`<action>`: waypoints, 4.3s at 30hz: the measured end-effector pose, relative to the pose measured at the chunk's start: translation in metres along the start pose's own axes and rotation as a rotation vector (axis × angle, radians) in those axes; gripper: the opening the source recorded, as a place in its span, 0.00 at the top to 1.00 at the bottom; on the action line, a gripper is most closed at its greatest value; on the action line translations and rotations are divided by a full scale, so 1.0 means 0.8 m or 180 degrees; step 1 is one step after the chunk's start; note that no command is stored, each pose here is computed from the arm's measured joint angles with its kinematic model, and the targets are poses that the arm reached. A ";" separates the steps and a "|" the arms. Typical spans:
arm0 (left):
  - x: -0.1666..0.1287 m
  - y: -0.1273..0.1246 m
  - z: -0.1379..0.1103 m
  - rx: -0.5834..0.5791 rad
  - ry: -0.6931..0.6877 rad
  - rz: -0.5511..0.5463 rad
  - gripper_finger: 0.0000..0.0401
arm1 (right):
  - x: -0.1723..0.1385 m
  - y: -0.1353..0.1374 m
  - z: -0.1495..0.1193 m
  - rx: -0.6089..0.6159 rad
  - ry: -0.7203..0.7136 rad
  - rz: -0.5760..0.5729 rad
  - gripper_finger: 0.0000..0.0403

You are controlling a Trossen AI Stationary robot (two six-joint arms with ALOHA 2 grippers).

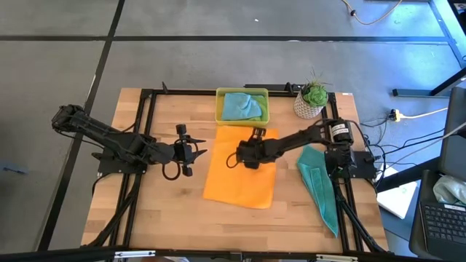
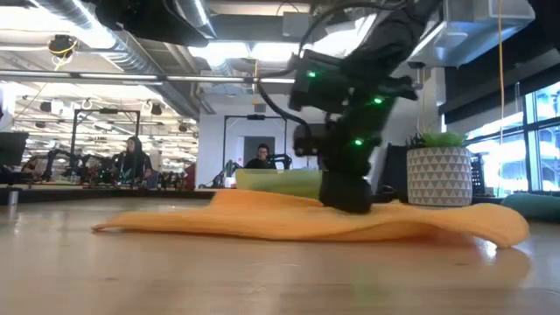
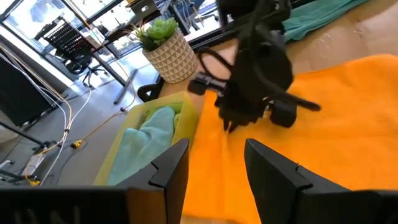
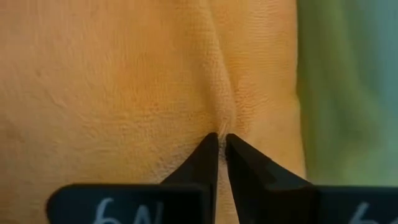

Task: Fold microfiber towels
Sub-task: Fold the orange cloth

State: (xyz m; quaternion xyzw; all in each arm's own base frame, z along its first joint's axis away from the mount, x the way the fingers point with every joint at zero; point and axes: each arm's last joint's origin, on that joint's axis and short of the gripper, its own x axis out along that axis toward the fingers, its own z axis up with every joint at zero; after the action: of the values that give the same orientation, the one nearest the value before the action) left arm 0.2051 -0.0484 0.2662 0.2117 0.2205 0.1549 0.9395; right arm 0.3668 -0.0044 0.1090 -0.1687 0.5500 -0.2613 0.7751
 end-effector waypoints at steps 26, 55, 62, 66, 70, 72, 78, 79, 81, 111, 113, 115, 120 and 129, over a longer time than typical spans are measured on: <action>-0.029 -0.104 -0.026 -0.0075 0.0355 -0.0942 0.67 | -0.215 0.148 -0.077 -0.0143 -0.0867 -0.0672 0.91; -0.038 -0.212 -0.027 -0.0279 -0.0411 -0.0642 0.81 | -0.322 0.214 -0.192 0.0461 -0.1357 0.0801 0.85; -0.041 -0.221 -0.022 -0.0631 -0.0541 -0.0698 0.81 | -0.302 0.199 -0.215 0.0316 -0.1002 0.0907 0.88; -0.040 -0.219 -0.017 -0.0729 -0.0606 -0.0697 0.81 | -0.315 0.172 -0.214 0.0176 -0.1098 0.1236 0.92; -0.032 -0.215 -0.016 -0.0768 -0.0585 -0.0660 0.81 | -0.315 0.132 -0.217 0.0128 -0.1189 0.1622 0.95; -0.028 -0.213 -0.015 -0.0766 -0.0567 -0.0663 0.81 | -0.309 0.110 -0.218 0.0236 -0.1265 0.1838 0.95; -0.003 -0.206 -0.017 -0.0735 -0.0423 -0.0899 0.81 | -0.255 0.081 -0.215 0.0678 -0.1543 0.2373 0.94; 0.000 -0.207 -0.019 -0.0655 -0.0391 -0.0936 0.81 | -0.249 0.082 -0.215 0.0654 -0.1538 0.2466 0.94; 0.003 -0.212 -0.025 -0.0315 -0.0360 -0.0959 0.81 | -0.244 0.085 -0.213 0.0656 -0.1598 0.2595 0.92; 0.041 -0.191 -0.076 0.1476 0.0604 -0.1750 0.63 | -0.224 0.153 -0.168 -0.1911 -0.1265 0.0839 0.58; 0.044 -0.187 -0.078 0.1549 0.0649 -0.1701 0.63 | -0.224 0.152 -0.167 -0.2130 -0.1323 0.0727 0.58; 0.046 -0.184 -0.079 0.1614 0.0693 -0.1651 0.63 | -0.223 0.151 -0.167 -0.2230 -0.1362 0.0600 0.58; 0.048 -0.182 -0.080 0.1596 0.0724 -0.1623 0.63 | -0.214 0.156 -0.168 -0.2295 -0.1288 0.0577 0.58; 0.047 -0.181 -0.083 0.1607 0.0810 -0.1571 0.63 | -0.197 0.180 -0.174 -0.2628 -0.1423 0.0208 0.58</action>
State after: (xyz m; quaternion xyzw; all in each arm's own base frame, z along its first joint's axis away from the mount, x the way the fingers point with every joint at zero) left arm 0.2340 -0.1372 0.1314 0.3562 0.4111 -0.1104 0.8318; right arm 0.2268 0.2082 0.1035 -0.4977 0.4325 0.0466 0.7504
